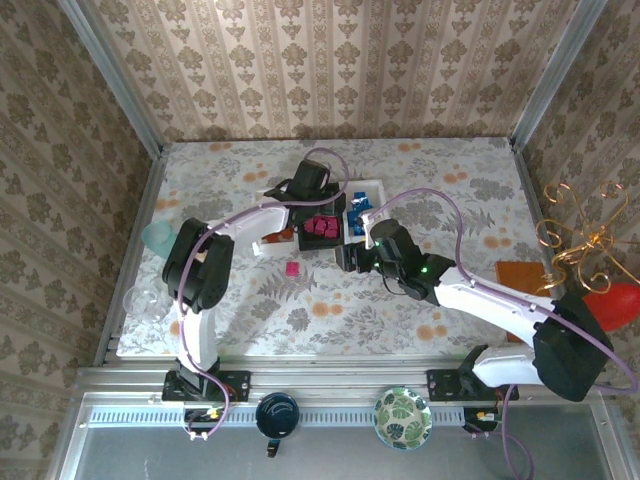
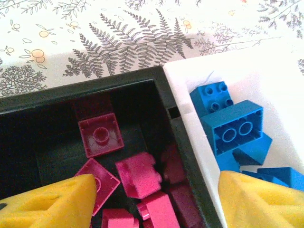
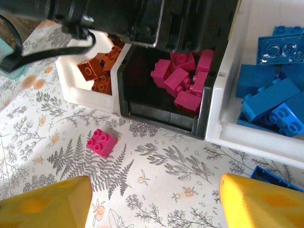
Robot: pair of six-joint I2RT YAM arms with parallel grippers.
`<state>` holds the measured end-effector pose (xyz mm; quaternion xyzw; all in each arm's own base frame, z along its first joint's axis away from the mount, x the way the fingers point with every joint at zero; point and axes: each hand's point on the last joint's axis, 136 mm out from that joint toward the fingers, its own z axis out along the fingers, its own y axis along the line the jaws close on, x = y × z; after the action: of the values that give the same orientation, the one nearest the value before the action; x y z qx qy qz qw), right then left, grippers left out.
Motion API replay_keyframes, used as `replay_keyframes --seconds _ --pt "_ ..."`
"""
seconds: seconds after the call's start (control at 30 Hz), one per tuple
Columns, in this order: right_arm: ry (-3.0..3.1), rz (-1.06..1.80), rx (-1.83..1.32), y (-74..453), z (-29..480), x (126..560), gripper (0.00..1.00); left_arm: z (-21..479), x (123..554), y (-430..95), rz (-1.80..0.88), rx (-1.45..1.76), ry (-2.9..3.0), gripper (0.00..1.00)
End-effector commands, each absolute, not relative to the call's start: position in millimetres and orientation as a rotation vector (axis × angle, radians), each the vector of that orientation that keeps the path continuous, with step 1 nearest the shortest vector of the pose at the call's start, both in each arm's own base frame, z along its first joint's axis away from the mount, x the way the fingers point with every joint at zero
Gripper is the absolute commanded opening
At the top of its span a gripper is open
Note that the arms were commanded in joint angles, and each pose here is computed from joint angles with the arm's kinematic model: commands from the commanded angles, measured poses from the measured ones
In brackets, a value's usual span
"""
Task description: Sort the legos into containers by color
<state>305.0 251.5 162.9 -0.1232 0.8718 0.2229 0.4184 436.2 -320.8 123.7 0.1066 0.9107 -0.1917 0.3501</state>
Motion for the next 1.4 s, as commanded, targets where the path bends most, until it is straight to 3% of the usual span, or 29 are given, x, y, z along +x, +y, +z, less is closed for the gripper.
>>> replay_keyframes --seconds 0.0,0.17,0.33,0.53,0.7,1.17,1.37 --pt "2.220 0.592 -0.321 261.2 150.8 301.0 0.73 175.4 426.5 -317.0 -0.569 0.275 2.266 0.76" --pt "2.268 0.617 -0.416 293.6 129.5 295.2 0.73 206.3 390.7 -296.0 -0.611 0.254 2.188 0.87" --pt "2.286 0.635 -0.496 334.0 113.8 292.5 0.72 207.1 339.8 -245.1 -0.566 0.167 2.151 0.99" --pt "2.310 0.640 -0.492 379.0 88.8 301.3 0.73 201.1 284.8 -170.2 -0.448 0.017 2.102 1.00" --pt "2.350 0.546 -0.463 394.1 63.7 313.9 0.72 191.8 254.0 -138.2 -0.438 -0.044 2.085 1.00" --pt "2.431 0.213 -0.472 395.6 16.7 327.9 0.72 163.7 237.3 -122.1 -0.429 -0.098 2.120 1.00" --pt "2.437 0.158 -0.488 389.4 10.5 328.0 0.58 158.9 236.2 -122.4 -0.431 -0.099 2.134 1.00"
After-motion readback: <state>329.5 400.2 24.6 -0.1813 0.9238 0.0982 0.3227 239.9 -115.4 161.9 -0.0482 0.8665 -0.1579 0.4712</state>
